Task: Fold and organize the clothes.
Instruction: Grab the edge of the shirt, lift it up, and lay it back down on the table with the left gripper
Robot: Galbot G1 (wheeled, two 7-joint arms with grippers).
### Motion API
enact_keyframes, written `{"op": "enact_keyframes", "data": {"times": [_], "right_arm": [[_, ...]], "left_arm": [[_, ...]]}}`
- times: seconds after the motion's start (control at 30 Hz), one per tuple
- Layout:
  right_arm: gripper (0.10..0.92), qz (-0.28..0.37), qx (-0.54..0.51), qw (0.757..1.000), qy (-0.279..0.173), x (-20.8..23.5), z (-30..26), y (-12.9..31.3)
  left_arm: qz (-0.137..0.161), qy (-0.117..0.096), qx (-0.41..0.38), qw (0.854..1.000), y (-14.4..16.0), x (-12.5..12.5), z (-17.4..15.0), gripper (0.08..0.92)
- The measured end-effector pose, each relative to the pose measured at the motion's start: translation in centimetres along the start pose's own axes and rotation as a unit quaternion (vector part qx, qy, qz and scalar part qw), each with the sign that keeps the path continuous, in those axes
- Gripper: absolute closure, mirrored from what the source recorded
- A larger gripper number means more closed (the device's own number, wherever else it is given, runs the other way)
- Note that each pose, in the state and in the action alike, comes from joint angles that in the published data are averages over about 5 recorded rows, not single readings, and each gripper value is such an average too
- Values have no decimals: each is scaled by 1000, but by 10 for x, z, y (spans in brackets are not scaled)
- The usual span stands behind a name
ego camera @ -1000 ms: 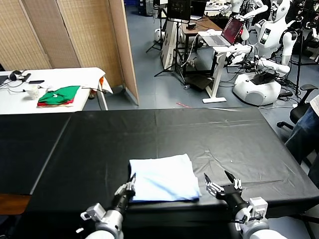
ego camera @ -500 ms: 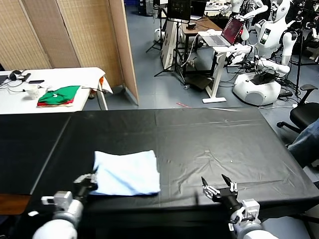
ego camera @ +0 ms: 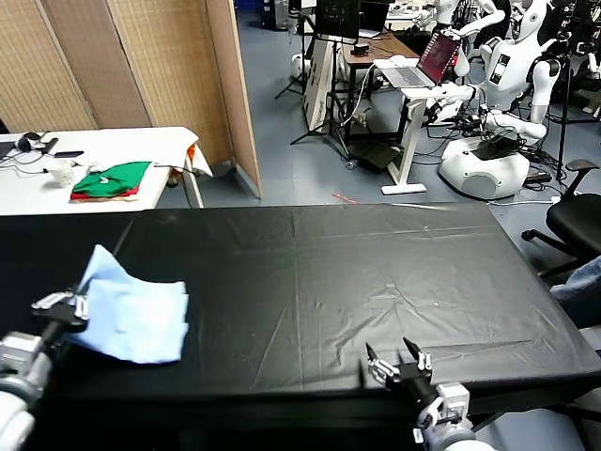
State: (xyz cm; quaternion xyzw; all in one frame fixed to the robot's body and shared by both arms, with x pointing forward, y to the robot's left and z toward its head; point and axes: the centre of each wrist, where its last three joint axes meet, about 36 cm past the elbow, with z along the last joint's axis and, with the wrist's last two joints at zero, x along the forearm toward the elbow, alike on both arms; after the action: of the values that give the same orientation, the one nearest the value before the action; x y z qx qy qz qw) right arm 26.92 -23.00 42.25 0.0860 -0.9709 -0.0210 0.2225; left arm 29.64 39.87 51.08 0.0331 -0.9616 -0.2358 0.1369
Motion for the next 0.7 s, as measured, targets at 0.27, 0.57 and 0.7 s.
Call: {"op": "enact_keyframes", "data": {"times": [0.27, 0.57, 0.7], "right_arm": [[115, -2, 7, 1000, 2, 4, 4, 10], [115, 7, 22, 1000, -14, 19, 0, 8], [115, -13, 4, 1000, -17, 20, -5, 8]], "left_arm": [[2, -23, 27, 999, -19, 29, -33, 833], [122, -43, 189, 973, -120, 26, -43, 833], [165, -42, 220, 960, -158, 13, -39, 833]]}}
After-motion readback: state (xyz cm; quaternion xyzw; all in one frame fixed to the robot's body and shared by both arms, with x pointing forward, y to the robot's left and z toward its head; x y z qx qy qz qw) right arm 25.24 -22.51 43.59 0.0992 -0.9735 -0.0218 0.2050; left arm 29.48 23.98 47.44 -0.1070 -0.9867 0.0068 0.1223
